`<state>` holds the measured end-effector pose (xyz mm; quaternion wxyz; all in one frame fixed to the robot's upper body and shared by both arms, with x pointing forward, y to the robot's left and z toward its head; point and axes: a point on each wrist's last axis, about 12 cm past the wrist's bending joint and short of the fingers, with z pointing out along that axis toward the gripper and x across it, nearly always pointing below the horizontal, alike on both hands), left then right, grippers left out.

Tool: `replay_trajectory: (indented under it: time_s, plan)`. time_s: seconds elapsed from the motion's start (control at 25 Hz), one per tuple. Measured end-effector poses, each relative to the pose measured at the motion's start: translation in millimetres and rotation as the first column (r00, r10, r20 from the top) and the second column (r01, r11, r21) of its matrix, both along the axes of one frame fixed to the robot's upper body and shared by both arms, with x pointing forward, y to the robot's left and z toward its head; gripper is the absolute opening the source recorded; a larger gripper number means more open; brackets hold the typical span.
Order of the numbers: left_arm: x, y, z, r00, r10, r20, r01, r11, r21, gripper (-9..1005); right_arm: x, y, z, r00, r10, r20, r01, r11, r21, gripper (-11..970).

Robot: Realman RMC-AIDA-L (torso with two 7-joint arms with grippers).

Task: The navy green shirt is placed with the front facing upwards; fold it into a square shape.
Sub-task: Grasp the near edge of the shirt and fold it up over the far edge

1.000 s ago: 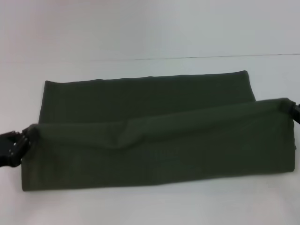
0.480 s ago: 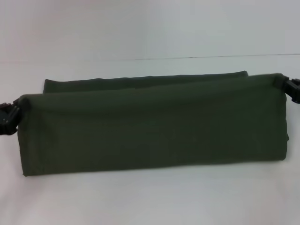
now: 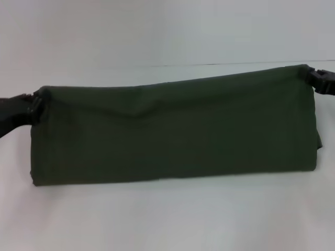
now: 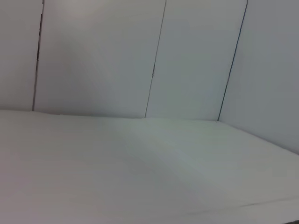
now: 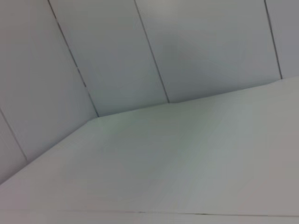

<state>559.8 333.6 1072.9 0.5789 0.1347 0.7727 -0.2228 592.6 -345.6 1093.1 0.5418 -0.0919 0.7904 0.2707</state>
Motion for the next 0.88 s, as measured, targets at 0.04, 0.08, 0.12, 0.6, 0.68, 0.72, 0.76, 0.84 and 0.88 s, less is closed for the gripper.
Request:
replay_trajectory:
  time_s: [0.04,0.08,0.12,0.6,0.68,0.72,0.76,0.84,0.88]
  plan:
    - [4.4,-2,1.0,1.0,0.003,-0.001,-0.003,1.0,0.01,111,2.6,1,0.7,1.0,-0.006,-0.004,0.006,1.0,-0.005,63]
    - [7.8,-4,1.6,1.0,0.003,-0.003,-0.003,1.0,0.018,111,5.4,2,1.0,1.0,-0.01,-0.011,0.01,1.0,-0.013,64]
    - [12.3,-6,2.2,1.0,0.004,-0.006,-0.004,1.0,0.03,112,7.7,2,1.2,1.0,-0.014,-0.019,0.014,1.0,-0.02,65]
    - [50.8,-32,2.6,0.997,0.056,-0.046,-0.049,0.99,0.135,117,38.5,33,-1.5,0.997,-0.024,-0.079,0.014,0.992,-0.123,76]
    - [55.0,-34,4.4,0.997,0.068,-0.043,-0.061,0.988,0.14,117,41.6,35,-1.9,0.996,-0.034,-0.084,0.023,0.991,-0.134,78]
    - [57.1,-35,5.3,0.997,0.073,-0.041,-0.066,0.988,0.139,118,42.7,35,-2.0,0.995,-0.043,-0.085,0.031,0.99,-0.139,79]
    - [59.1,-37,6.4,0.996,0.076,-0.039,-0.07,0.988,0.138,118,44.7,34,-2.5,0.994,-0.06,-0.087,0.046,0.988,-0.148,80]
    - [62.6,-38,8.2,0.996,0.084,-0.036,-0.078,0.987,0.141,119,45.6,34,-2.3,0.994,-0.064,-0.087,0.051,0.987,-0.152,82]
    - [64.2,-38,9.1,0.995,0.089,-0.035,-0.083,0.986,0.145,120,46.4,35,-2.1,0.994,-0.068,-0.086,0.054,0.987,-0.154,83]
